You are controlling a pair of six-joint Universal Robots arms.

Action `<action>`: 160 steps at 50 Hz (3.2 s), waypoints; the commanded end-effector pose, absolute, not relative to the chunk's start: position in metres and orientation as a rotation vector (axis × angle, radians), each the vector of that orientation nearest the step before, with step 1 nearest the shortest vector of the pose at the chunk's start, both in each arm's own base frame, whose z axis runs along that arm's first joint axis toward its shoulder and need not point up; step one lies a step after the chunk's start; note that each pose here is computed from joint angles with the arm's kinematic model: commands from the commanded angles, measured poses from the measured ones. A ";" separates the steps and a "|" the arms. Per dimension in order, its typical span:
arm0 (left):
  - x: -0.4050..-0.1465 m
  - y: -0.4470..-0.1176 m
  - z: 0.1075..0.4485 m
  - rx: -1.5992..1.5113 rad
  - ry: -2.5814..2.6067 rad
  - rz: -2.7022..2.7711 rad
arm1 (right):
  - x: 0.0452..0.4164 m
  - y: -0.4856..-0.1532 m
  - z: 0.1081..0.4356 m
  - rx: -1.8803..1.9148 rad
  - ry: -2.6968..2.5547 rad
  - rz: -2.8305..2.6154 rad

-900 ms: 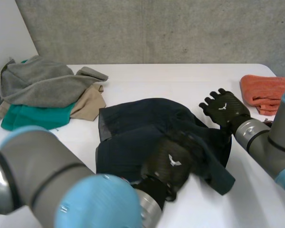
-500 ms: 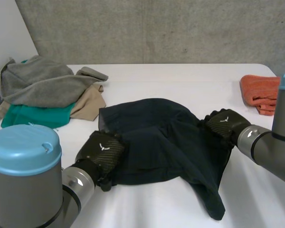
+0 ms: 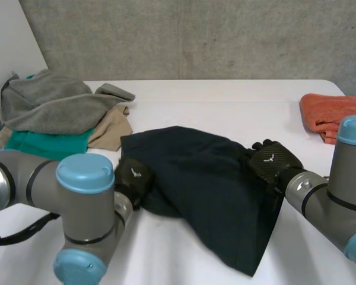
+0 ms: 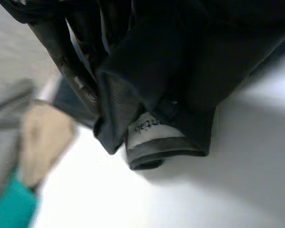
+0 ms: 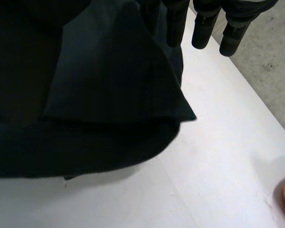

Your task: Fold the laundry.

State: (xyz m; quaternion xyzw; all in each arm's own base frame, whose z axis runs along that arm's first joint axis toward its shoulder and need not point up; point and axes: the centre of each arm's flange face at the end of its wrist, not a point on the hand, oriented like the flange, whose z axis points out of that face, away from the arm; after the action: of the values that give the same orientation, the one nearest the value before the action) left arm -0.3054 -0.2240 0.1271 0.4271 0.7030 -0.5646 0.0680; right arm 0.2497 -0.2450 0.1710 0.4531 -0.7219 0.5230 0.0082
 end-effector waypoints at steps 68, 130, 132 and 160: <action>-0.307 -0.152 0.159 1.279 2.517 -1.671 | 0.265 -0.276 0.138 1.822 -1.780 1.606; -0.299 -0.340 0.351 0.601 2.058 -2.494 | 0.279 -0.330 0.314 0.858 -2.212 2.174; -0.310 -0.356 0.317 0.653 2.106 -2.416 | 0.289 -0.344 0.289 0.870 -2.179 2.146; -0.327 -0.266 0.199 0.894 2.493 -1.866 | 0.275 -0.319 0.260 0.843 -2.173 2.183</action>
State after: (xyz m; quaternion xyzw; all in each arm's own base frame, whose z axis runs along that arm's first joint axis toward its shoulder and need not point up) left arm -0.3227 -0.2709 0.2273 0.2603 0.7651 -0.5877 -0.0382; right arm 0.2915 -0.3450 0.2381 0.2946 -0.6820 0.6682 0.0407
